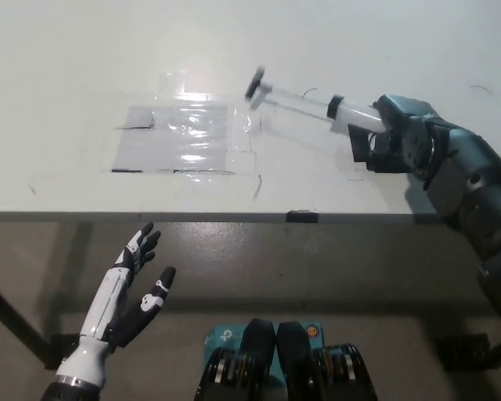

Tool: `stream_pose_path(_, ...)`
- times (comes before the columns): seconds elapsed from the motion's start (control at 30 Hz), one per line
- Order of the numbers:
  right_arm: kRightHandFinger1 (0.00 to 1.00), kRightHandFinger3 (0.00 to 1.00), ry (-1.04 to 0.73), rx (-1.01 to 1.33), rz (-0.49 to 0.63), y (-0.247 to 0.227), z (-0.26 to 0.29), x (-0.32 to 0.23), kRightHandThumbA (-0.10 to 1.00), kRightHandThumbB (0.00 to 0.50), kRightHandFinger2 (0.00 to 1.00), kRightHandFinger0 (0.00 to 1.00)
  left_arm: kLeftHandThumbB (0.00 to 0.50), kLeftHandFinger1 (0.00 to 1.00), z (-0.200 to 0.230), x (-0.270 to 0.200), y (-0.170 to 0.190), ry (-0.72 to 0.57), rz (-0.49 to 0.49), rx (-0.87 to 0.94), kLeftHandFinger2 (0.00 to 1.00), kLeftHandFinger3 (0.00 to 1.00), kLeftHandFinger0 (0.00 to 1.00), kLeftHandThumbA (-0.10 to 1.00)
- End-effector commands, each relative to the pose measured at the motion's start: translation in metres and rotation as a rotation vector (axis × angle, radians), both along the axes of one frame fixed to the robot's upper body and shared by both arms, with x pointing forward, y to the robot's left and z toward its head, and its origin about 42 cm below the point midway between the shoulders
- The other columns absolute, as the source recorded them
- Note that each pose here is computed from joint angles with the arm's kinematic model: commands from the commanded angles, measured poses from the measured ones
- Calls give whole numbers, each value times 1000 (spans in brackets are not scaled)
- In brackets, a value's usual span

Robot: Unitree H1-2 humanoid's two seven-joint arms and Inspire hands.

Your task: The robot uses right hand to pick up a small white air pumper and uses its left hand to compress it, and then puts it on the desk

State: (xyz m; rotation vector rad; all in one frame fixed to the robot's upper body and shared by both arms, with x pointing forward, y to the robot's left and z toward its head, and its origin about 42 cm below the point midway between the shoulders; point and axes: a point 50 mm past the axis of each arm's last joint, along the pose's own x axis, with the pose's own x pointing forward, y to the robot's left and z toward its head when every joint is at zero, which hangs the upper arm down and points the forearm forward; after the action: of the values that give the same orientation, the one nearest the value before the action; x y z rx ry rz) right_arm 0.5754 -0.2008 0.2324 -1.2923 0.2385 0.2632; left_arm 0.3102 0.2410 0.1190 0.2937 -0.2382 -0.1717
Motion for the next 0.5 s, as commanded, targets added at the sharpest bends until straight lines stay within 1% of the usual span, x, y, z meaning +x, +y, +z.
stream_pose_path(0.0,353,595,-12,61,26,4,-8,-3,-100,157,420,154,232,1000,16,2,1,-65,-31,-5,1000,1000,1000,746)
stream_pose_path(0.03,309,516,-12,66,22,3,-9,-4,-100,159,373,112,225,1000,16,3,2,-69,-34,-4,1000,1000,1000,751)
stream_pose_path(0.07,246,386,-11,70,21,3,-10,-4,-100,160,315,38,221,1000,16,3,2,-69,-36,-6,1000,1000,1000,755)
stream_pose_path(0.1,163,297,-11,71,22,2,-11,-4,-100,158,260,7,223,1000,16,3,2,-65,-36,-12,1000,1000,1000,756)
stream_pose_path(0.13,150,292,-13,73,24,2,-11,-4,-100,158,269,0,223,1000,16,3,2,-65,-37,-16,1000,1000,1000,755)
stream_pose_path(0.17,160,362,-16,79,28,2,-11,-5,-100,154,358,0,214,1000,16,3,2,-67,-38,-17,1000,1000,1000,748)
stream_pose_path(0.2,250,439,-20,109,36,1,-12,-5,-100,167,493,41,214,1000,17,4,3,-67,-41,-15,1000,1000,1000,745)
stream_pose_path(0.23,276,592,-22,118,38,1,-12,-5,-100,167,540,31,215,1000,17,4,3,-67,-41,-15,1000,1000,1000,745)
stream_pose_path(0.27,260,700,-27,125,43,2,-10,-5,-100,166,552,4,215,1000,18,5,4,-69,-42,-13,1000,1000,1000,744)
stream_pose_path(0.3,184,669,-37,165,65,3,-8,-4,-100,176,569,0,214,1000,19,6,5,-74,-43,-7,1000,1000,990,748)
stream_pose_path(0.33,236,674,-44,193,79,4,-5,-3,-100,164,683,0,213,1000,20,8,5,-77,-45,-5,1000,1000,988,750)
stream_pose_path(0.37,358,688,-49,221,90,6,-2,-3,-100,163,786,0,214,1000,20,8,5,-75,-47,-8,1000,1000,985,749)
stream_pose_path(0.4,421,661,-54,250,105,6,-1,-3,-100,158,756,0,215,1000,19,7,4,-74,-50,-9,1000,1000,975,744)
stream_pose_path(0.43,436,656,-54,262,118,7,0,-3,-100,153,746,0,215,1000,19,7,4,-71,-51,-11,1000,1000,974,743)
stream_pose_path(0.47,470,672,-59,263,137,8,2,-3,-100,143,742,0,217,1000,19,7,3,-68,-52,-13,1000,1000,972,744)
